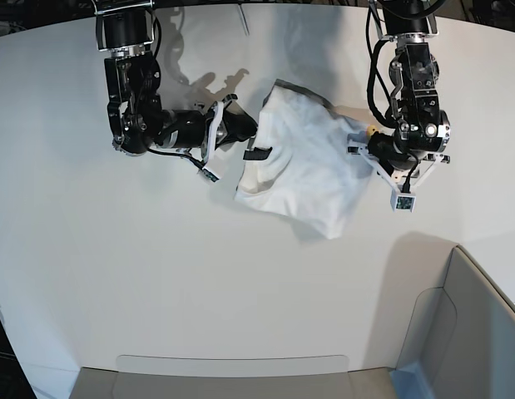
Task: Layout the t-shirt on the table in an organized manner, then fold the t-shirt properly
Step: 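Raise the left gripper off the bundle and reach toward its edge again, then grasp the folded shirt edge with the left gripper, right gripper releasing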
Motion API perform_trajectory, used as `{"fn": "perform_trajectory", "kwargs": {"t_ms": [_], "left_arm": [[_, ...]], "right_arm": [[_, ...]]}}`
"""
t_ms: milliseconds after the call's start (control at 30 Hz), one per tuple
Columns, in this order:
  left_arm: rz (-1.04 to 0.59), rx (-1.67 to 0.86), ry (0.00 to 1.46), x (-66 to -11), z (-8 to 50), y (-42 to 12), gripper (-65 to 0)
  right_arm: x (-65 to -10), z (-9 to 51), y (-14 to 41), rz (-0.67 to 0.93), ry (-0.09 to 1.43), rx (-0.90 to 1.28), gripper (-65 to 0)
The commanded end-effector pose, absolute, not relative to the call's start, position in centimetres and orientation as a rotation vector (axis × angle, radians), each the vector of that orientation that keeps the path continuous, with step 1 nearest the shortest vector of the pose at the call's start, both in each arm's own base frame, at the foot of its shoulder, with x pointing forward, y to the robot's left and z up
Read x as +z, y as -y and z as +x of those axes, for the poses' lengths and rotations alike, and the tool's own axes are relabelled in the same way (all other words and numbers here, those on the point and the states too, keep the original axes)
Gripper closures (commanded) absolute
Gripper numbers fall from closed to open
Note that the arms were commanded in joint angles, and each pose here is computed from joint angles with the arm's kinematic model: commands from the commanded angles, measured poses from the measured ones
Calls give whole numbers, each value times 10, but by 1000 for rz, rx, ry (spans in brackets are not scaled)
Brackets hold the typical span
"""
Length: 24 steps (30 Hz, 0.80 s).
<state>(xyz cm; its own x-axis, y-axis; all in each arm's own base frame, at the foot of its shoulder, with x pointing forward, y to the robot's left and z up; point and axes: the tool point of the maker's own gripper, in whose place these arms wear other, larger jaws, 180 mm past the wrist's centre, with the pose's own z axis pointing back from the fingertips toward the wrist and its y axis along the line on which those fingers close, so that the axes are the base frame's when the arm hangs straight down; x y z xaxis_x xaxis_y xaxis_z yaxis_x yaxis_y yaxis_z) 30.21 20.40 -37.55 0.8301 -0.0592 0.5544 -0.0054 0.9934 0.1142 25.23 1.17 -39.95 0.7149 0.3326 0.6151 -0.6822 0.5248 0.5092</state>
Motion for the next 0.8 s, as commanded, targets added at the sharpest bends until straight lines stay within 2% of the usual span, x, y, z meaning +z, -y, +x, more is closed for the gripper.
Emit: {"fn": "perform_trajectory", "kwargs": {"t_ms": [0, 133, 333, 600, 767], "left_arm": [[128, -36, 631, -365, 310, -208, 0], [124, -63, 494, -386, 281, -202, 0], [114, -106, 462, -388, 235, -188, 0], [-48, -309, 444, -393, 212, -93, 0], [-135, -299, 462, -387, 214, -55, 0]], "right_arm": [[-388, 260, -13, 824, 531, 643, 0], [-388, 261, -12, 822, 533, 647, 0], [-374, 275, -32, 835, 559, 705, 0], [-367, 304, -59, 787, 571, 781, 0], [-363, 325, -86, 797, 625, 778, 0]]}}
